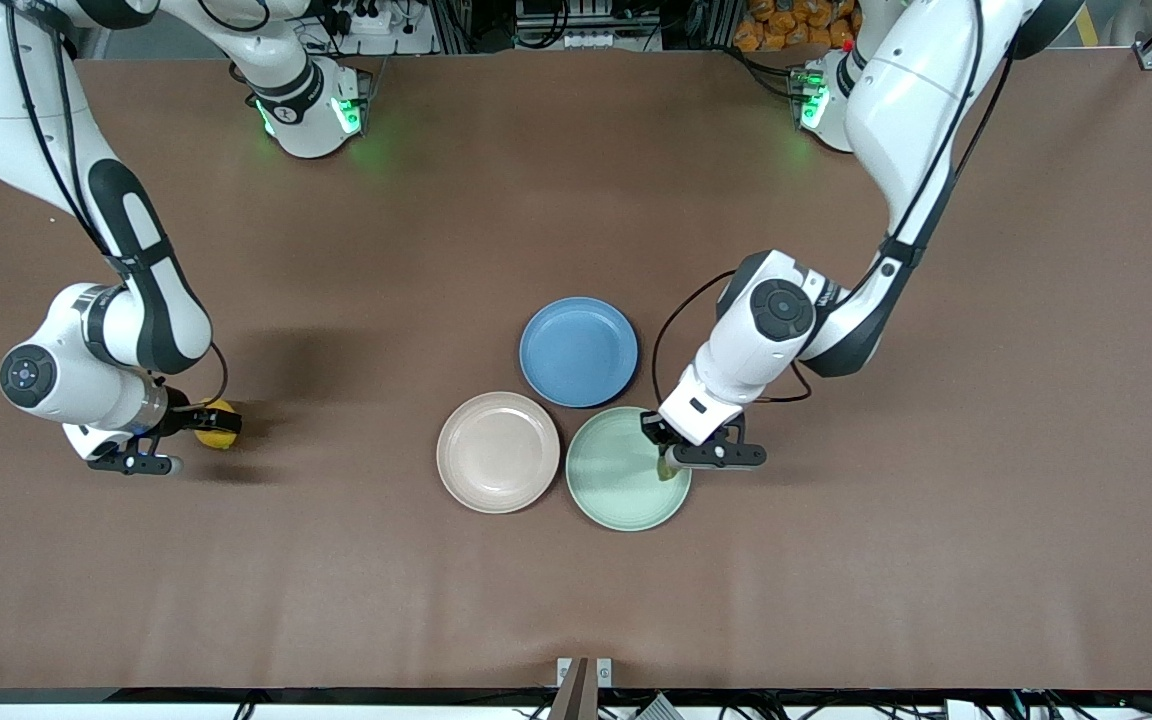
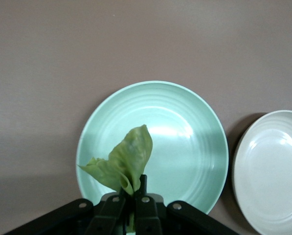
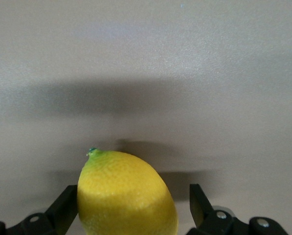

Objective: Place lemon and lettuce in plates
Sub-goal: 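Carry the lettuce with the left gripper over the mint green plate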

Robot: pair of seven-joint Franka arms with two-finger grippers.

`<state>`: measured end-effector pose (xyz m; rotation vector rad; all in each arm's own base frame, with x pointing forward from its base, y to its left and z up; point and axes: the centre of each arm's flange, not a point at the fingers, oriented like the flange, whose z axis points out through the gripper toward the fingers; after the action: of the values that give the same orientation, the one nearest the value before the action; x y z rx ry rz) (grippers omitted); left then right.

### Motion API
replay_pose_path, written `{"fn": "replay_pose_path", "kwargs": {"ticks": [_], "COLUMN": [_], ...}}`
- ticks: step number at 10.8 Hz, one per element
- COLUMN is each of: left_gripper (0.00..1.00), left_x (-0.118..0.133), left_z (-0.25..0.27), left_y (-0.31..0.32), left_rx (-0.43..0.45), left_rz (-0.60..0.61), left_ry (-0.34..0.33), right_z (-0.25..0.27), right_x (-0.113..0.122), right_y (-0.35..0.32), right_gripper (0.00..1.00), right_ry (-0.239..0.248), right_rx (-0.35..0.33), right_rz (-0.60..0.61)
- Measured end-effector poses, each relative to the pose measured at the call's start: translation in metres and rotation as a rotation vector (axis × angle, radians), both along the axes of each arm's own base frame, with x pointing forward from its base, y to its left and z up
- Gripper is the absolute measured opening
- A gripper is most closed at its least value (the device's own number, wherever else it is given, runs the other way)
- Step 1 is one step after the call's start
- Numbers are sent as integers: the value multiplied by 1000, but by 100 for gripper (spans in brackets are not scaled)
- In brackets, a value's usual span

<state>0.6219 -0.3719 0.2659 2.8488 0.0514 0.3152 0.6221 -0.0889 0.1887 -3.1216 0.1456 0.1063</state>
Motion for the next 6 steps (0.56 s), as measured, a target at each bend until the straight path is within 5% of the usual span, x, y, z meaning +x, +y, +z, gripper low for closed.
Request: {"fn": "replay_pose_path", "kwargs": {"ticks": [3, 6], "left_gripper": [5, 18], "left_x": [-8, -12], "left_z": [-13, -28], "left_y": [-26, -40], "left_rx": [-54, -65], "left_rz": [64, 69], "left_ry": [-2, 7], "right_z": [-6, -20], "right_x": [0, -7], "right_y": [0, 0], "right_gripper": [100, 100], "right_ry": [-16, -43], "right_rx": [-3, -2], "right_rz": [-2, -16]}}
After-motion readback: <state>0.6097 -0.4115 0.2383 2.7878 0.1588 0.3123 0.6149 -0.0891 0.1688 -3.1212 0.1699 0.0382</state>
